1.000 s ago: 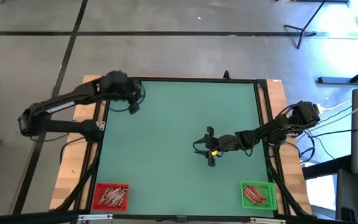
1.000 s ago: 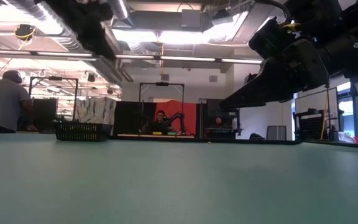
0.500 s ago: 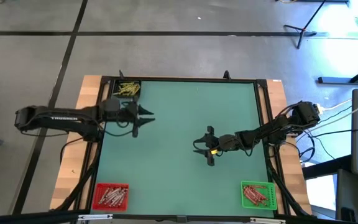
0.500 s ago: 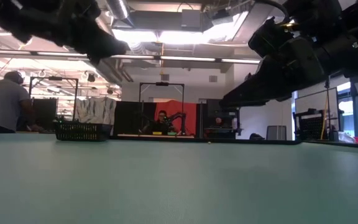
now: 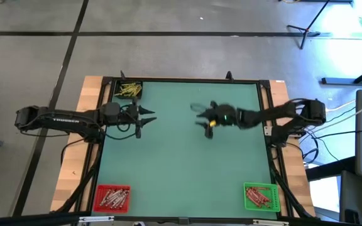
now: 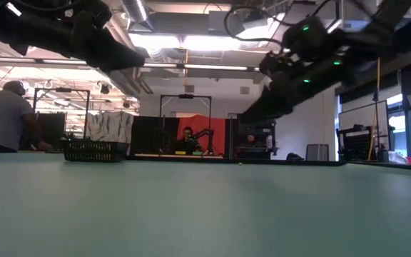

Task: Sort crayons
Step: Put the yellow crayon into the black bin

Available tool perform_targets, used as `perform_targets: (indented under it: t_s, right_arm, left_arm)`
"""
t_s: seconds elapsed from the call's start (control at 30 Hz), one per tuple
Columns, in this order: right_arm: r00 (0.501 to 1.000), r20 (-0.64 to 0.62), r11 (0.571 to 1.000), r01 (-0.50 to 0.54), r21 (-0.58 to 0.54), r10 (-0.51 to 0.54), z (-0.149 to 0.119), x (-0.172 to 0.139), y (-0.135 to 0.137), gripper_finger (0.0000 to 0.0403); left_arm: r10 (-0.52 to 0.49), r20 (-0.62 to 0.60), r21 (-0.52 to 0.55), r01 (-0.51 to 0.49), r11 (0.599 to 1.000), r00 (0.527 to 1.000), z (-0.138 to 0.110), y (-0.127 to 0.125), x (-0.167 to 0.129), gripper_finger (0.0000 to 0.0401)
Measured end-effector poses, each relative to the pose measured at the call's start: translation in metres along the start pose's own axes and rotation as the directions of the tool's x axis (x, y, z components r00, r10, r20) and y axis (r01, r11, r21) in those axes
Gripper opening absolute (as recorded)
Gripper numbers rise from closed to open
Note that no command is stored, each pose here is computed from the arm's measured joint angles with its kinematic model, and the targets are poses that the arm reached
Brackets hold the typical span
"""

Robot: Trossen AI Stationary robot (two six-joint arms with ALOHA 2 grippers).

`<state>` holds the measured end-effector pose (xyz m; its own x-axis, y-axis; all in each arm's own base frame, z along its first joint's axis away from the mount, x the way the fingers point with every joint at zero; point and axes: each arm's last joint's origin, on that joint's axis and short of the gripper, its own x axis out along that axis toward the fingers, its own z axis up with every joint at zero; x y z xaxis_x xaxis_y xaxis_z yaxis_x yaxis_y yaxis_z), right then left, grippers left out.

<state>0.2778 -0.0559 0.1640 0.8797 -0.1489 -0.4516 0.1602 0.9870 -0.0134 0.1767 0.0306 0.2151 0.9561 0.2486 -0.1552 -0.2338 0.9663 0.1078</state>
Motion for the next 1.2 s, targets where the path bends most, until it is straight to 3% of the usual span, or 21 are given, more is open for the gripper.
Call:
perform_targets:
  t_s: [0.2,0.47,0.7,0.97,1.07,1.2]
  right_arm:
    - [0.998,0.059,0.999,0.029,0.024,-0.030,0.025,-0.013,-0.052,0.0105]
    - [0.985,0.128,0.993,0.113,0.037,-0.117,0.030,-0.075,-0.064,0.0005]
    - [0.965,0.232,0.992,0.116,0.050,-0.125,0.011,-0.110,-0.049,0.0018]
    - [0.953,0.242,0.979,0.152,0.137,-0.182,-0.019,-0.125,-0.042,0.0003]
    - [0.951,0.156,0.951,0.234,0.202,-0.267,-0.012,-0.122,-0.047,0.0002]
    - [0.933,0.030,0.916,0.346,0.204,-0.360,0.021,-0.108,-0.060,0.0003]
  left_arm:
    - [0.002,-0.001,0.016,-0.002,1.000,1.000,-0.001,0.013,0.001,0.0111]
    - [-0.029,0.020,0.016,0.029,0.999,0.999,-0.013,0.029,-0.002,0.0083]
    - [-0.027,0.078,-0.030,0.029,0.999,0.997,-0.041,0.029,-0.010,0.0067]
    - [-0.044,0.091,-0.101,0.054,0.993,0.995,-0.067,0.023,-0.025,0.0064]
    - [-0.004,0.108,-0.148,0.020,0.989,0.994,-0.066,0.024,-0.026,0.0064]
    - [0.038,0.087,-0.157,-0.024,0.987,0.995,-0.068,0.024,-0.025,0.0064]
